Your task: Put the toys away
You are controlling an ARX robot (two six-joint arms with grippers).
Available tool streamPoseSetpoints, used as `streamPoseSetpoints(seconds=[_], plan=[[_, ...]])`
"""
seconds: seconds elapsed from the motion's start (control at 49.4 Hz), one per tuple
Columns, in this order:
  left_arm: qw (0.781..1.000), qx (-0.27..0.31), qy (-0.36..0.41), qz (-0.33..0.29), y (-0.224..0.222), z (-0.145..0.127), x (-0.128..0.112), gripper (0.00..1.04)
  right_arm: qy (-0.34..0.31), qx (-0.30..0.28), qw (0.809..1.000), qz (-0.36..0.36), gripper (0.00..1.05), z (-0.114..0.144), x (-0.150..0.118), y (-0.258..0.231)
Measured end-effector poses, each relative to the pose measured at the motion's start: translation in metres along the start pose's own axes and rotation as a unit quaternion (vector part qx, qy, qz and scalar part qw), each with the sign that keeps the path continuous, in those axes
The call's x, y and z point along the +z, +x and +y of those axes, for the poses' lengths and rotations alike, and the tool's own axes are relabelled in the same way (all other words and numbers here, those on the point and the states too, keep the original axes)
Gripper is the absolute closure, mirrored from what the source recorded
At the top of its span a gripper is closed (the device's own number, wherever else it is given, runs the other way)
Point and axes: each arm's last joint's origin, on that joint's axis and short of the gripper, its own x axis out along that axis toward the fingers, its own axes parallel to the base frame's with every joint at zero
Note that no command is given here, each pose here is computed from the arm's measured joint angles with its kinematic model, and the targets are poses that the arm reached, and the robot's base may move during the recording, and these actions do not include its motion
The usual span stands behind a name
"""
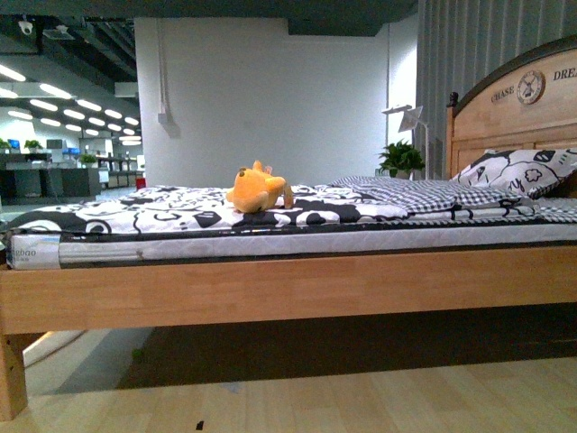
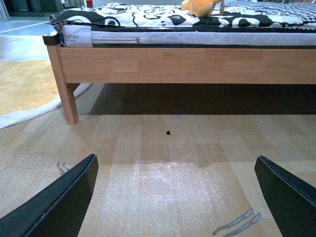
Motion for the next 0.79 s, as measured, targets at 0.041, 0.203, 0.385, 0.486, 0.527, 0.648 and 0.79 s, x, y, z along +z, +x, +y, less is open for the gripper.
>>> streamPoseSetpoints(seconds=[0.041, 0.203, 0.385, 0.486, 0.527, 0.648, 0.79], plan=[[1.0, 0.0, 0.0, 0.0, 0.0, 0.0, 0.0, 0.06, 0.0, 0.0, 1.0, 0.0, 0.06, 0.0, 0.0, 0.0], [1.0, 0.0, 0.0, 0.0, 0.0, 0.0, 0.0, 0.06, 0.0, 0.0, 1.0, 0.0, 0.06, 0.0, 0.0, 0.0], [1.0, 0.0, 0.0, 0.0, 0.0, 0.0, 0.0, 0.06, 0.0, 0.0, 1.0, 0.0, 0.06, 0.0, 0.0, 0.0], [1.0, 0.0, 0.0, 0.0, 0.0, 0.0, 0.0, 0.06, 0.0, 0.0, 1.0, 0.0, 0.06, 0.0, 0.0, 0.0], [1.0, 0.0, 0.0, 0.0, 0.0, 0.0, 0.0, 0.06, 0.0, 0.0, 1.0, 0.0, 0.06, 0.0, 0.0, 0.0], [1.0, 0.0, 0.0, 0.0, 0.0, 0.0, 0.0, 0.06, 0.0, 0.0, 1.0, 0.0, 0.06, 0.0, 0.0, 0.0], [1.0, 0.0, 0.0, 0.0, 0.0, 0.0, 0.0, 0.06, 0.0, 0.0, 1.0, 0.0, 0.06, 0.0, 0.0, 0.0]])
